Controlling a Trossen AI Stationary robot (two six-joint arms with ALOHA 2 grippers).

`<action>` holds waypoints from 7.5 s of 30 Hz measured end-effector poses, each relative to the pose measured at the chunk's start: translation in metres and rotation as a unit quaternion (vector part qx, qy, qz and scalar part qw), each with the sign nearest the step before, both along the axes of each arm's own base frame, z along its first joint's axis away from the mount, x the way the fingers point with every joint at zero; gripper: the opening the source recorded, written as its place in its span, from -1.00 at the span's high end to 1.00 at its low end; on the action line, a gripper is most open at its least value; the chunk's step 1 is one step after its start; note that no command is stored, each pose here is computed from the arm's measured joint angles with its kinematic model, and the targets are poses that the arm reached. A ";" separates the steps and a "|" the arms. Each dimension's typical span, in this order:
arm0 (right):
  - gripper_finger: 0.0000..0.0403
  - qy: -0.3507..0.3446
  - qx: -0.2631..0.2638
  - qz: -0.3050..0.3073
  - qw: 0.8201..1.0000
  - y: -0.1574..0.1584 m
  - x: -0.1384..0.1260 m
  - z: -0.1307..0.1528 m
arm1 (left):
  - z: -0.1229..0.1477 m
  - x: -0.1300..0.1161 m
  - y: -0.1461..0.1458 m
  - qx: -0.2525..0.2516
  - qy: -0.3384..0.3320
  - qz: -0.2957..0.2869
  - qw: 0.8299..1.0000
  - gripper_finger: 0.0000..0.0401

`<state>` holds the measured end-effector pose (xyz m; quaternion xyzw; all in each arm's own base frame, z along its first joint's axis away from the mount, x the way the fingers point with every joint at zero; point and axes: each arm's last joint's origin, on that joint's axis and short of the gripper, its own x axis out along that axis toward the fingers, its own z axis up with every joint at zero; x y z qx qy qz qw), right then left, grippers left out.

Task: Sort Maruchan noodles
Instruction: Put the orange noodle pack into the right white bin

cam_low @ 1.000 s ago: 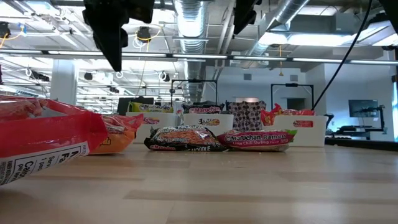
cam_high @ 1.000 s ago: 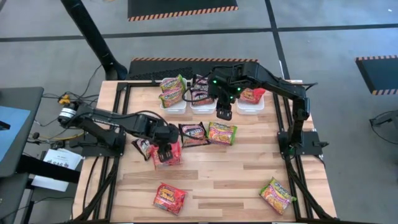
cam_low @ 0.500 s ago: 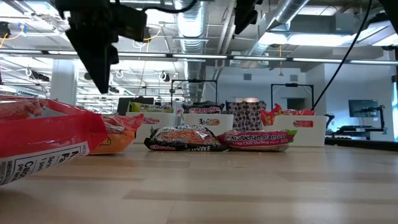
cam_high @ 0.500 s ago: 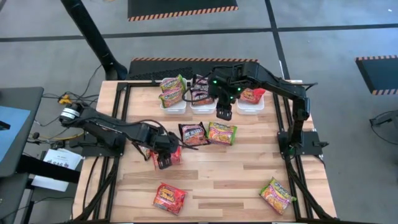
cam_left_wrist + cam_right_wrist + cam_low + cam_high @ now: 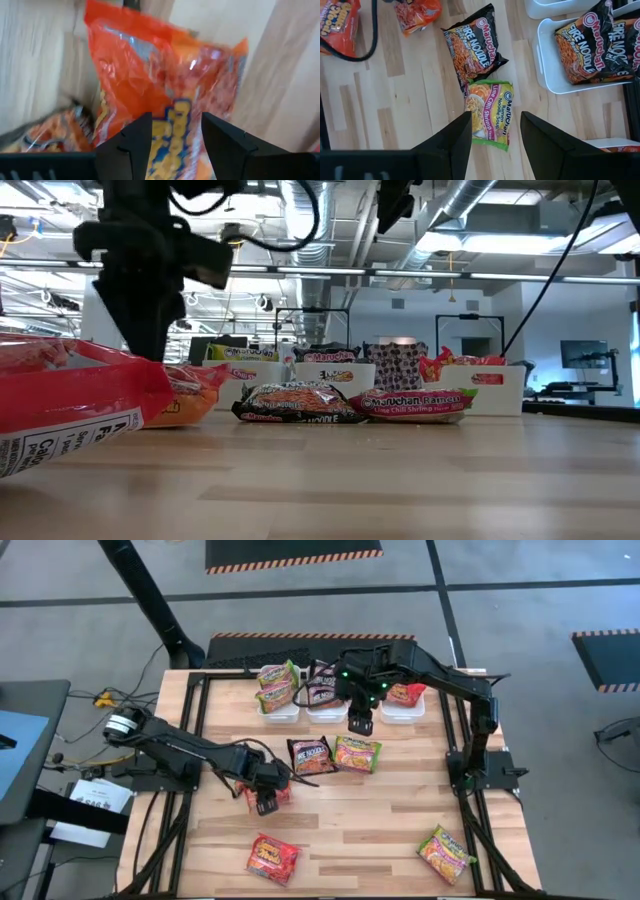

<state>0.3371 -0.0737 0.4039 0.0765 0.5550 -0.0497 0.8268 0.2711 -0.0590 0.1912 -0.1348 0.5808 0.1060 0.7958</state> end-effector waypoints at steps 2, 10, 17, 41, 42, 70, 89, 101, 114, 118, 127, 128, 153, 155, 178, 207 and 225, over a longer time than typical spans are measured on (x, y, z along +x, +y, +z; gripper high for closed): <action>0.04 0.000 0.000 0.000 1.000 0.000 0.000 0.000 | -0.008 0.004 -0.001 0.001 0.010 -0.006 1.000 0.21; 0.04 0.005 0.001 0.000 1.000 0.000 0.000 -0.002 | -0.033 0.017 -0.002 0.008 0.040 0.016 0.999 0.22; 0.04 0.000 -0.001 0.000 1.000 0.000 0.001 -0.001 | -0.035 0.021 -0.003 0.012 0.019 0.018 1.000 0.69; 0.28 -0.022 0.048 -0.024 0.998 -0.023 -0.003 0.000 | 0.074 0.006 0.004 0.113 -0.080 -0.054 0.989 0.99; 0.28 -0.029 0.060 -0.016 0.998 -0.026 -0.004 0.000 | 0.078 0.005 0.005 0.125 -0.088 -0.051 0.987 0.99; 0.13 -0.207 0.031 0.133 0.969 -0.040 0.016 0.017 | 0.159 -0.002 0.057 0.322 -0.173 0.068 0.928 1.00; -0.19 -0.111 0.127 0.092 0.981 -0.044 0.088 -0.076 | 0.242 -0.072 0.070 0.312 -0.311 0.163 0.883 1.00; -0.18 -0.054 0.227 -0.004 0.972 -0.058 0.128 -0.155 | 0.246 -0.088 0.070 0.298 -0.319 0.169 0.884 1.00; -0.18 -0.076 0.225 -0.051 0.970 -0.062 0.150 -0.184 | 0.238 -0.087 0.070 0.289 -0.292 0.178 0.894 1.00; -0.18 -0.093 0.184 -0.058 0.977 -0.058 0.156 -0.183 | 0.238 -0.087 0.070 0.290 -0.290 0.177 0.895 1.00; -0.18 -0.083 0.168 -0.059 0.980 -0.047 0.158 -0.193 | 0.238 -0.087 0.070 0.291 -0.288 0.177 0.895 1.00; -0.18 -0.080 0.171 -0.063 0.980 -0.047 0.158 -0.196 | 0.238 -0.087 0.070 0.291 -0.288 0.177 0.895 1.00; 0.24 -0.082 0.157 -0.086 0.980 -0.029 0.164 -0.212 | 0.237 -0.087 0.070 0.293 -0.284 0.177 0.895 1.00; 0.42 -0.081 0.150 -0.087 0.982 -0.027 0.164 -0.212 | 0.237 -0.087 0.070 0.293 -0.284 0.177 0.895 1.00; 0.98 -0.107 0.130 -0.040 0.985 -0.015 0.128 -0.127 | 0.232 -0.092 0.071 0.291 -0.257 0.184 0.903 1.00; 0.98 -0.121 -0.058 -0.110 0.985 -0.055 -0.038 0.027 | 0.232 -0.092 0.071 0.292 -0.255 0.183 0.904 1.00; 0.98 -0.160 -0.077 -0.285 0.942 -0.082 -0.168 -0.034 | 0.232 -0.093 0.082 0.303 -0.244 0.207 0.898 1.00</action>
